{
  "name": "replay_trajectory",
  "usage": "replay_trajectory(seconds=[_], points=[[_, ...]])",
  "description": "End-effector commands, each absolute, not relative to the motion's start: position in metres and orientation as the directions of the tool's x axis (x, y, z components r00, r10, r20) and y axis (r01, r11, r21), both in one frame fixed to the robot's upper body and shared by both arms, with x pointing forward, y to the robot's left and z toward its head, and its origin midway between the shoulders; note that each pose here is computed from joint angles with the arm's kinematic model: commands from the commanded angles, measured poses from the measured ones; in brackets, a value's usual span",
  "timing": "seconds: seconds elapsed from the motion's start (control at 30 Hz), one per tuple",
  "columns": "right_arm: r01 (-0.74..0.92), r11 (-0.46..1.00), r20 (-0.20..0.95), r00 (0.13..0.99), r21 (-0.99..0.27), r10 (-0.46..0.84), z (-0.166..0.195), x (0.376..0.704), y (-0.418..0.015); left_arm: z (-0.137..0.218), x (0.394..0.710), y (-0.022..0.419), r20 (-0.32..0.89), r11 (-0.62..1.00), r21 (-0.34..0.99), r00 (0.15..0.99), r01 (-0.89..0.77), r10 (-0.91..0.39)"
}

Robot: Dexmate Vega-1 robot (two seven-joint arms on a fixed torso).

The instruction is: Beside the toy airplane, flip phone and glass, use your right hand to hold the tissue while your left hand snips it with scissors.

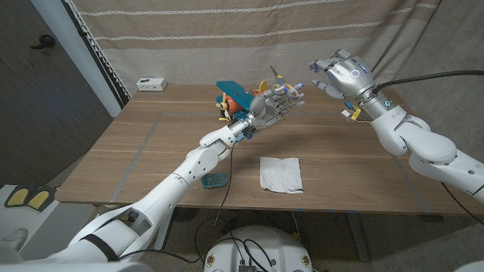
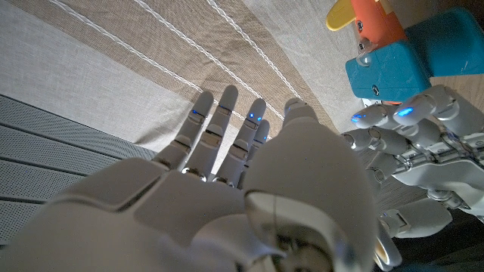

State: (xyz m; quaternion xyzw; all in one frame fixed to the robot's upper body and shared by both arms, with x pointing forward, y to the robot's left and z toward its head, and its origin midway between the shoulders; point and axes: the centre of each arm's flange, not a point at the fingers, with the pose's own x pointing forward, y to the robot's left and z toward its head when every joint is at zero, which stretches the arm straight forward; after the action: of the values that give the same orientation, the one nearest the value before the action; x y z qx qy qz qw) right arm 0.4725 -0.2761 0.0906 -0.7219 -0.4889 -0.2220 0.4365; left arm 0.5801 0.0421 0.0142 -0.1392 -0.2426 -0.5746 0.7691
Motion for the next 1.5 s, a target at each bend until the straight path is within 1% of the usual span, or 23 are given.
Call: replay_trajectory(seconds=[0.03, 0.23, 0.53, 0.97, 1.37, 1.5], points=[[0.895, -0.148, 0.744, 0.434, -0.421, 0.508, 0.09, 0.475, -0.278, 0.012, 0.581, 0.035, 0.537, 0.27, 0.056, 0.199, 0.961, -0.82], [0.893, -0.151, 0.742, 0.437, -0.423, 0.508, 0.089, 0.474, -0.278, 0.011, 0.581, 0.031, 0.539, 0.239, 0.05, 0.175, 0.97, -0.824], [0.892, -0.154, 0.741, 0.441, -0.426, 0.506, 0.088, 0.474, -0.277, 0.009, 0.58, 0.024, 0.544, 0.216, 0.035, 0.162, 0.976, -0.823], [0.888, -0.16, 0.734, 0.449, -0.432, 0.509, 0.088, 0.474, -0.275, 0.01, 0.579, 0.023, 0.558, 0.228, 0.007, 0.186, 0.974, -0.809], [0.882, -0.164, 0.727, 0.459, -0.442, 0.51, 0.089, 0.476, -0.271, 0.014, 0.58, 0.025, 0.568, 0.245, 0.011, 0.196, 0.969, -0.799], [0.881, -0.16, 0.728, 0.46, -0.445, 0.509, 0.089, 0.476, -0.269, 0.016, 0.58, 0.026, 0.573, 0.263, 0.003, 0.214, 0.965, -0.791]])
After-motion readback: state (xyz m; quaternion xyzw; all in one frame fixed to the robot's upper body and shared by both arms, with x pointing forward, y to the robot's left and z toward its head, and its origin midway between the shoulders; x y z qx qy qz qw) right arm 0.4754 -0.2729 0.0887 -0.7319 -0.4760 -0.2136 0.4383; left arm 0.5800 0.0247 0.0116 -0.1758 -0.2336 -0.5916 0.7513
